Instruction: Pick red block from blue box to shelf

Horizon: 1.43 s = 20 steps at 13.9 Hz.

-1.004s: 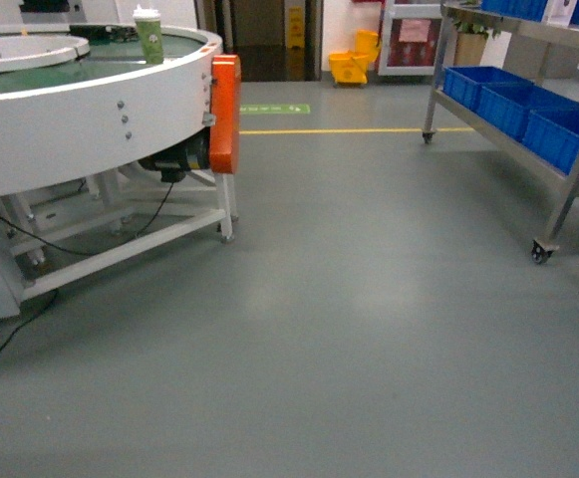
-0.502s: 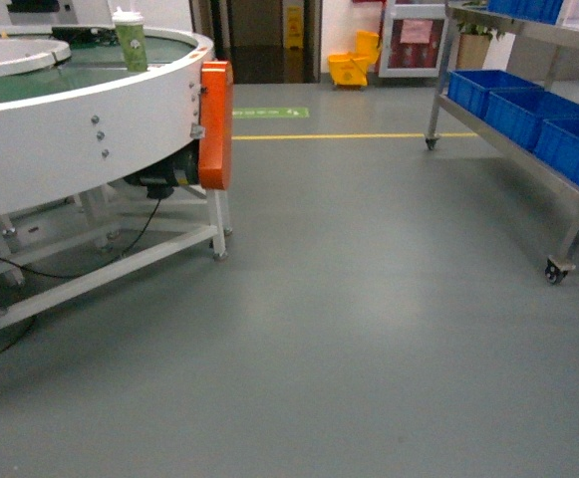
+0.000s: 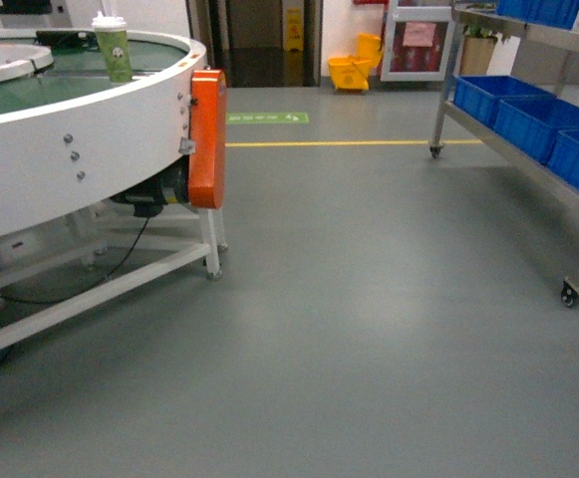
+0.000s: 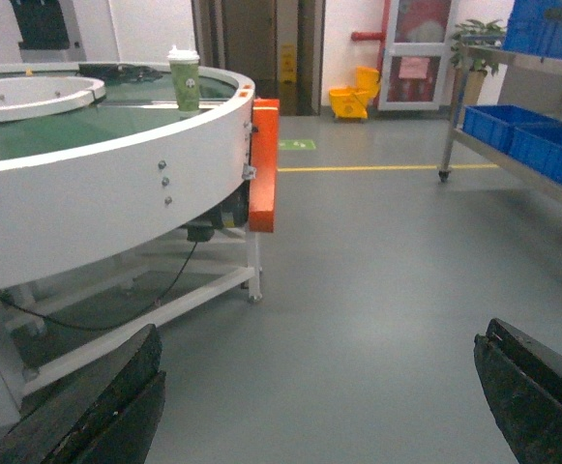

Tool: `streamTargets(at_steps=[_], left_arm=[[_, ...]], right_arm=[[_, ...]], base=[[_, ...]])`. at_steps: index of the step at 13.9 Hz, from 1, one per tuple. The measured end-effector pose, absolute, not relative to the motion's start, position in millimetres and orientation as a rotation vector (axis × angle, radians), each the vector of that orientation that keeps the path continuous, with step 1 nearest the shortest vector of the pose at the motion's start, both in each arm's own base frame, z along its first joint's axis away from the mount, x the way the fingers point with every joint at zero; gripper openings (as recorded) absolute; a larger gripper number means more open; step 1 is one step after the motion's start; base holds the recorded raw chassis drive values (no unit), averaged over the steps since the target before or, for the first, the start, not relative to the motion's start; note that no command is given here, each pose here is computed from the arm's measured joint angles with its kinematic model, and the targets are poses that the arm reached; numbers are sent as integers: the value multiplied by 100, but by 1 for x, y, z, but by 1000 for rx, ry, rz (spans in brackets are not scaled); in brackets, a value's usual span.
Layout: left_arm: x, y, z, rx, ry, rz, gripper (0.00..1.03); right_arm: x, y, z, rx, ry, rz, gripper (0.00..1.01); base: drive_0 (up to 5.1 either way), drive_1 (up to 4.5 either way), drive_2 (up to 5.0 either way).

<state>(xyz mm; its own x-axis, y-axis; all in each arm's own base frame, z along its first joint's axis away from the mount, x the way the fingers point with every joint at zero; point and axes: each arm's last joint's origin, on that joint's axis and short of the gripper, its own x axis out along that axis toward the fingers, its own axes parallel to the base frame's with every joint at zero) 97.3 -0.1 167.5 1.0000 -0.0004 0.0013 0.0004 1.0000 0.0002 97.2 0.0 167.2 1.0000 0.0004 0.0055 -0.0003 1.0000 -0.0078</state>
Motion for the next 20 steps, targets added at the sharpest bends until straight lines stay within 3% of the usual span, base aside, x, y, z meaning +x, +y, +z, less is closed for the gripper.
streamTargets(at_steps=[18,20], left_arm=[[97,0,167,0,-1,0,98],[97,0,168,1,-10,2,98]], right_arm=[[97,0,167,-8,-5,0,27],[97,0,168,-8,-10,1,27]], base=[[-4,419,-427],[-158,-158,-158]])
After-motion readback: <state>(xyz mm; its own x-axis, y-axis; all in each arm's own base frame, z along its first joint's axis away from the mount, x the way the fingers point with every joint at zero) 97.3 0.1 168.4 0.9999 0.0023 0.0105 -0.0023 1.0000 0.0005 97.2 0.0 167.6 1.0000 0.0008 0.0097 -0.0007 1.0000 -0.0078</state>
